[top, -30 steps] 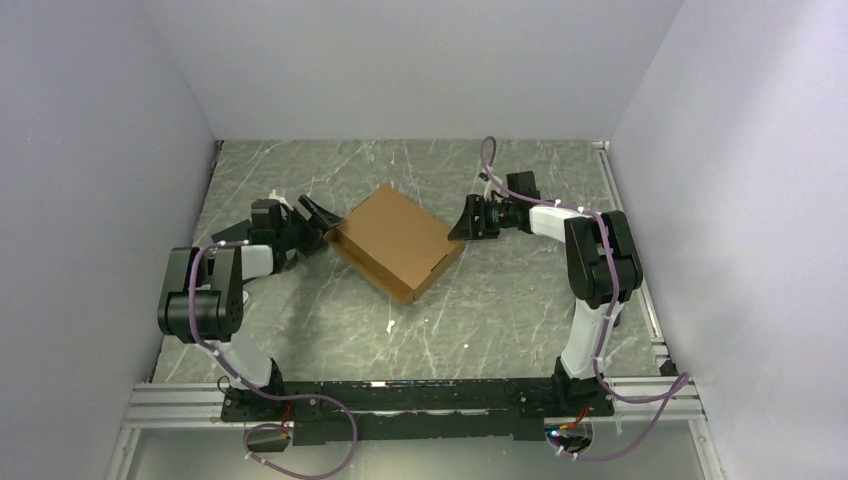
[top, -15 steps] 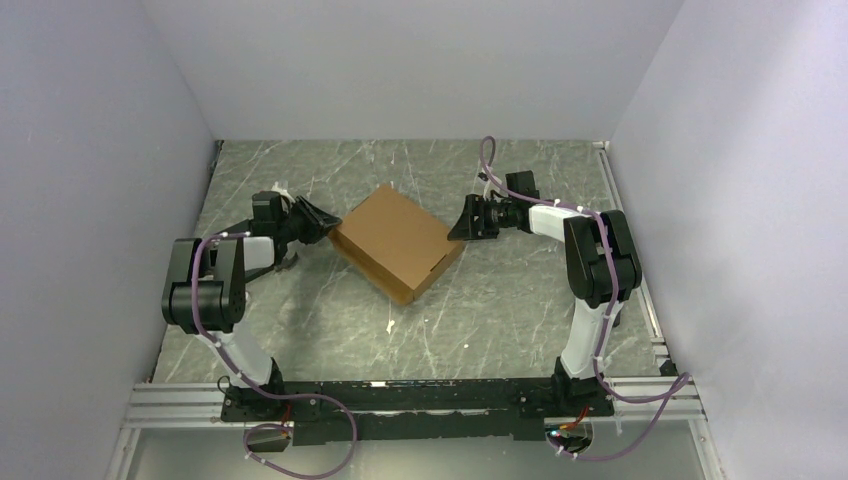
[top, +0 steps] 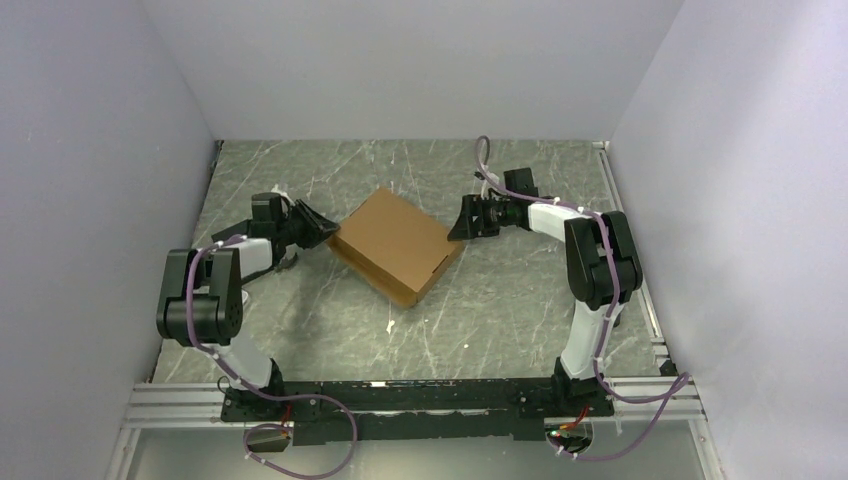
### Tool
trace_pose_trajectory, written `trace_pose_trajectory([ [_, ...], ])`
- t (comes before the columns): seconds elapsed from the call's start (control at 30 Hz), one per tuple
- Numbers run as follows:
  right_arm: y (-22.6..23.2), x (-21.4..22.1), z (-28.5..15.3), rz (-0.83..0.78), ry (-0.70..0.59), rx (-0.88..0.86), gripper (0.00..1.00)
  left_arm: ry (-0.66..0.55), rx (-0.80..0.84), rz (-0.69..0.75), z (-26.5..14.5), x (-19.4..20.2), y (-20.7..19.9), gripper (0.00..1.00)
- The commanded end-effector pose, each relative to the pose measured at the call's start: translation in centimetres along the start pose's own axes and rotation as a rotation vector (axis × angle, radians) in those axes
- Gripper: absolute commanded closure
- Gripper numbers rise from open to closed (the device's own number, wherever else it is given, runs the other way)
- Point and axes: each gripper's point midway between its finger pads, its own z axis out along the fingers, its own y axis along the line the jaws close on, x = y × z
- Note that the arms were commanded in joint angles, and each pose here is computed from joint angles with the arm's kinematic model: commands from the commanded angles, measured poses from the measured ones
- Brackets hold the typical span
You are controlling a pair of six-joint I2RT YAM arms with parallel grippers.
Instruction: Fold the paper box
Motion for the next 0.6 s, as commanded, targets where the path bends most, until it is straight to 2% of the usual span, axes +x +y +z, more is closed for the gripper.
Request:
trace_pose_trajectory([
  [0.0, -0.6, 0.0, -1.3, -0.165, 0.038, 0.113, 0.22, 0.054, -0.018, 0.068, -1.3, 2.9, -0.2, 0.69],
  [0.17, 0.4, -1.6, -3.7, -0.326, 0.016, 0.156, 0.17, 0.079, -0.040, 0.072, -2.4, 5.8, 0.5, 0.71],
  [0.37, 2.4, -2.4, -7.0, -0.545, -0.021, 0.179, 0.16, 0.094, -0.025, 0.061, -3.6, 8.5, 0.9, 0.72],
  [0.5, 4.9, -1.6, -8.5, -0.698, -0.014, 0.097, 0.16, 0.117, 0.004, 0.078, -4.3, 9.9, 0.0, 0.72],
  [0.57, 7.8, 0.0, -9.0, -0.804, 0.002, -0.048, 0.16, 0.122, 0.012, 0.091, -4.7, 10.6, -0.4, 0.72],
])
